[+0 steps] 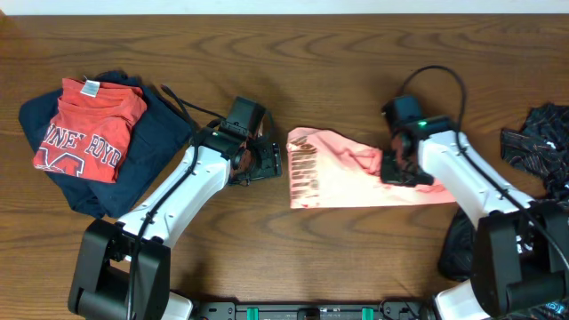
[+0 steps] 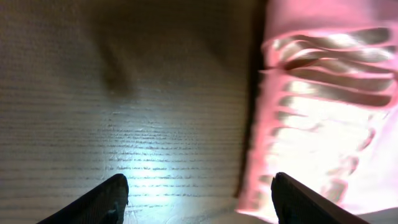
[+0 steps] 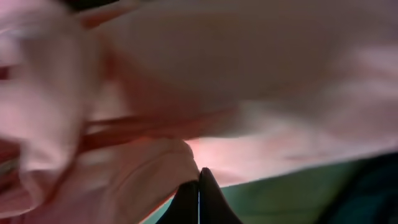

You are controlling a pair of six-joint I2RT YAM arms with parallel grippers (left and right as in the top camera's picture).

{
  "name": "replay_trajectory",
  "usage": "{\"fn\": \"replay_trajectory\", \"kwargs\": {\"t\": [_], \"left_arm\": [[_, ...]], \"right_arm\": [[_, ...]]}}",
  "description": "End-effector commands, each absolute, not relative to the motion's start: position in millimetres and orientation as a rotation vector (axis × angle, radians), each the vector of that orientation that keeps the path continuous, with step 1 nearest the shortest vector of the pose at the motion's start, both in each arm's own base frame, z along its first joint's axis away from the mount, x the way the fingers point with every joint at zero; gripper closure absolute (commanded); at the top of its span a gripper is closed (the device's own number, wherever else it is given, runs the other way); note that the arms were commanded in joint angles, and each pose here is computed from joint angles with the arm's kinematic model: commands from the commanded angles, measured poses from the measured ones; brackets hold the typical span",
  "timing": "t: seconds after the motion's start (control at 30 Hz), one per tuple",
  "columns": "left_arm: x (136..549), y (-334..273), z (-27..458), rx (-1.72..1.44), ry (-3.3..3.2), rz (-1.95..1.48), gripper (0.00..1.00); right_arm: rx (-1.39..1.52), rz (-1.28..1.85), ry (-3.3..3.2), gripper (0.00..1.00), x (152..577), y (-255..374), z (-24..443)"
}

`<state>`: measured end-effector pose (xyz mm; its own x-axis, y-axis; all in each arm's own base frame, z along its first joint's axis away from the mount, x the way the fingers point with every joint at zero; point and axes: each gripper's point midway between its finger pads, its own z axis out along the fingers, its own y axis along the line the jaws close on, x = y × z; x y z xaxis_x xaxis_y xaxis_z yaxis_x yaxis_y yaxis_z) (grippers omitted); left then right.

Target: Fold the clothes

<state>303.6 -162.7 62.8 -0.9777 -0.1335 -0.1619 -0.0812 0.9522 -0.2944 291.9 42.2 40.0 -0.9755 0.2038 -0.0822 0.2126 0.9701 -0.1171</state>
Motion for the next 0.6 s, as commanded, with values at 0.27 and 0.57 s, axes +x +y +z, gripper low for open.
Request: {"fn": "replay_trajectory", "kwargs": {"t": [0.27,0.57], "left_arm": [[299.8,-160.4,57.0,-0.168,2.947,-0.410,0.25],[298.3,-160.0,56.6,-0.168,2.953,-0.406,0.25]], "right_arm": [[0.305,-0.070,3.064,0.72,298.0,36.7,53.6],[-0.029,0.313,2.897,0.76,326.9,88.7,129.5]]}}
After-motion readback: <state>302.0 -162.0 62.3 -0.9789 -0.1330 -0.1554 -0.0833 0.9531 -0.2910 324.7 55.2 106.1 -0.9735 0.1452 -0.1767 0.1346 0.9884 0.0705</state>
